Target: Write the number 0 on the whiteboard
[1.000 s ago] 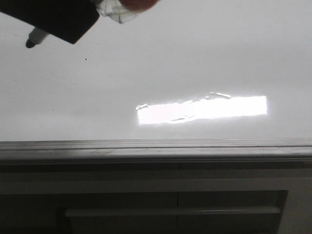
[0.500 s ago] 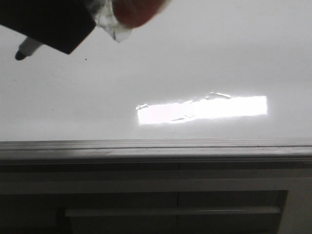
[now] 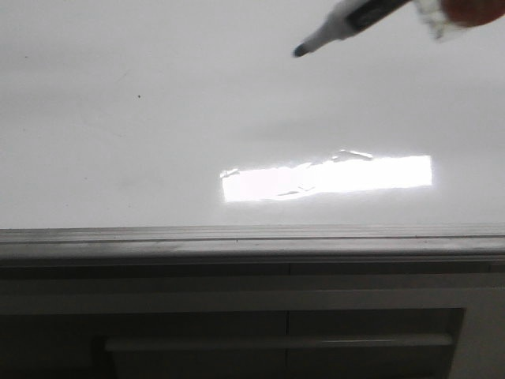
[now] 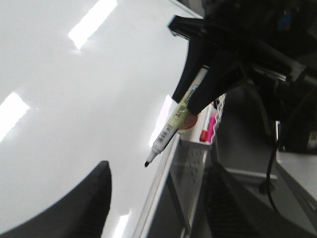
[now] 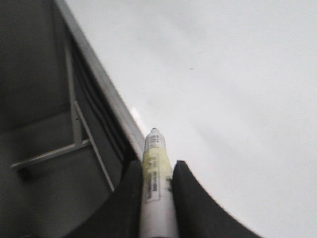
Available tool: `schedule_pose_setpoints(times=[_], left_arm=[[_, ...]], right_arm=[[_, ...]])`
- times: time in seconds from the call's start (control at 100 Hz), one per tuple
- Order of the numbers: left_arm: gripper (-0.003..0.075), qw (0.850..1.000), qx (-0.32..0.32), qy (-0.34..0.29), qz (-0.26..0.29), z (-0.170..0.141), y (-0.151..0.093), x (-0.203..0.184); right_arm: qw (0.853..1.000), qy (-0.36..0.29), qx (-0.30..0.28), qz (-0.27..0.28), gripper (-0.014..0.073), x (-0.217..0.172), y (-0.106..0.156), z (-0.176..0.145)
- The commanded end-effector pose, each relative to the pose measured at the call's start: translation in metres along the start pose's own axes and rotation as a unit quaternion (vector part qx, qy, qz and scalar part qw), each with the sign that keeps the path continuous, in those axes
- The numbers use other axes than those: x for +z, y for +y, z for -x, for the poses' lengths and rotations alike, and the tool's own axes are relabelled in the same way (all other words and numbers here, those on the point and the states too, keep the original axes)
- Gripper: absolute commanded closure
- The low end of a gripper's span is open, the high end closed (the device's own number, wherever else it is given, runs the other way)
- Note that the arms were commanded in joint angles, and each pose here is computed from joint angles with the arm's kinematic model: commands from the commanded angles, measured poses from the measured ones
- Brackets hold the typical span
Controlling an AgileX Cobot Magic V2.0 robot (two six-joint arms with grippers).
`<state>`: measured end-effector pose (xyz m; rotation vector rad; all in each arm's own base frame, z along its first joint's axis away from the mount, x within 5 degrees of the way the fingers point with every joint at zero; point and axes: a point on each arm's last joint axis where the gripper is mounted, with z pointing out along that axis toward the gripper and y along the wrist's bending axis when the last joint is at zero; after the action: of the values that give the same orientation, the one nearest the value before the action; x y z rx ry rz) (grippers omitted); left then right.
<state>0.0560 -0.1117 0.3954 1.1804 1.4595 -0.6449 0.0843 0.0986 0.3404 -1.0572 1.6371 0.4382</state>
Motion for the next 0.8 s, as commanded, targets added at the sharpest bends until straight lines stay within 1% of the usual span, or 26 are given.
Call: schedule_pose_setpoints(times=[0.0, 0.1, 0.15, 0.2, 0.24, 0.33, 0.43, 0.58, 0.79], left_arm=[[0.0463, 0.996, -0.033, -0.060, 0.050, 0.003, 0.006, -0.020], [0.0591, 0.992, -0.072, -0.050, 0.090, -0.024, 0.006, -0.029], [0.0672, 0.990, -0.088, -0.044, 0.105, -0.040, 0.004, -0.032], [0.0743, 0.987, -0.104, -0.053, 0.115, -0.052, 0.002, -0.034], [0.0740, 0.984, -0.113, -0.068, 0.122, -0.059, 0.001, -0.035], [0.0740, 0.974, -0.124, -0.128, 0.138, -0.070, -0.002, -0.038], [0.0740, 0.965, -0.126, -0.178, 0.144, -0.077, -0.004, -0.040], [0.0740, 0.963, -0.149, -0.179, 0.138, -0.080, -0.005, -0.038], [0.0740, 0.963, -0.151, -0.176, 0.137, -0.081, -0.005, -0.038]], right_arm=[[0.996, -0.067, 0.005, -0.064, 0.0640, -0.014, -0.010, 0.003], [0.992, -0.080, 0.011, -0.100, 0.0640, -0.016, -0.013, -0.008], [0.991, -0.082, 0.013, -0.109, 0.0640, -0.016, -0.014, -0.010], [0.990, -0.083, 0.013, -0.115, 0.0640, -0.014, -0.017, -0.009], [0.988, -0.092, 0.013, -0.121, 0.0640, -0.012, -0.018, -0.007], [0.985, -0.110, 0.012, -0.136, 0.0640, -0.004, -0.024, -0.002], [0.987, -0.094, 0.015, -0.133, 0.0640, 0.010, -0.029, 0.003], [0.991, -0.060, 0.019, -0.122, 0.0640, 0.035, -0.038, 0.011], [0.992, -0.037, 0.023, -0.117, 0.0640, 0.064, -0.048, 0.019]])
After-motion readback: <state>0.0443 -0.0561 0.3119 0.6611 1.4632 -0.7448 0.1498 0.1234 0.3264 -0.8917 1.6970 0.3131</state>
